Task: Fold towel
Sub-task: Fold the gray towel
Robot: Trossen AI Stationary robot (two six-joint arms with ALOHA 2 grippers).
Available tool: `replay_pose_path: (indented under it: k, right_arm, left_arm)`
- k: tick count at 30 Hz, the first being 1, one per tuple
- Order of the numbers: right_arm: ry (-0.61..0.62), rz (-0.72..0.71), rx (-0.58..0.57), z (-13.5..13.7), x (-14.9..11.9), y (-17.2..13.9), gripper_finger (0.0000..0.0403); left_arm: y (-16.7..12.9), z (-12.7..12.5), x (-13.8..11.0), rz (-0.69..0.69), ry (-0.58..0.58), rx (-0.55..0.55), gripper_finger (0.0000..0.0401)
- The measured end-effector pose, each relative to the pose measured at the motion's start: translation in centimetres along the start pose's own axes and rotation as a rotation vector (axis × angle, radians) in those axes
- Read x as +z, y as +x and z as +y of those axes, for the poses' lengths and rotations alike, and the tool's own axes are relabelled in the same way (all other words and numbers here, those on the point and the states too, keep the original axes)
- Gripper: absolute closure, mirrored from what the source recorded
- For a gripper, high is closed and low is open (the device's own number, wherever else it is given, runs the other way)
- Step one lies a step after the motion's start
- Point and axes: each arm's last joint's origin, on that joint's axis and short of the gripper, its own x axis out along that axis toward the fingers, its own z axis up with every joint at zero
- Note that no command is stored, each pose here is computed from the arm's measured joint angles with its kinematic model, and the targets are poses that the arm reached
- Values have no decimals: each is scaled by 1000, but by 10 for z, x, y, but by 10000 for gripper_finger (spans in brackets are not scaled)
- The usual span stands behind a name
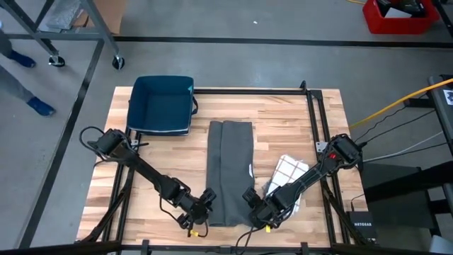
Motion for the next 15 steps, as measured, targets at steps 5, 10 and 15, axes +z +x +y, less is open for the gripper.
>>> replay_pose_path:
  k: [5, 10, 15]
  right_arm:
    - [0, 0, -9, 0, 0, 2, 217]
    - [5, -38, -19, -1, 4, 4, 217]
    - [17, -83, -31, -3, 8, 5, 239]
  left_arm:
    - [11, 4, -6, 16, -14, -4, 195]
    - [12, 7, -4, -15, 55, 11, 225]
    - [12, 8, -4, -19, 63, 14, 279]
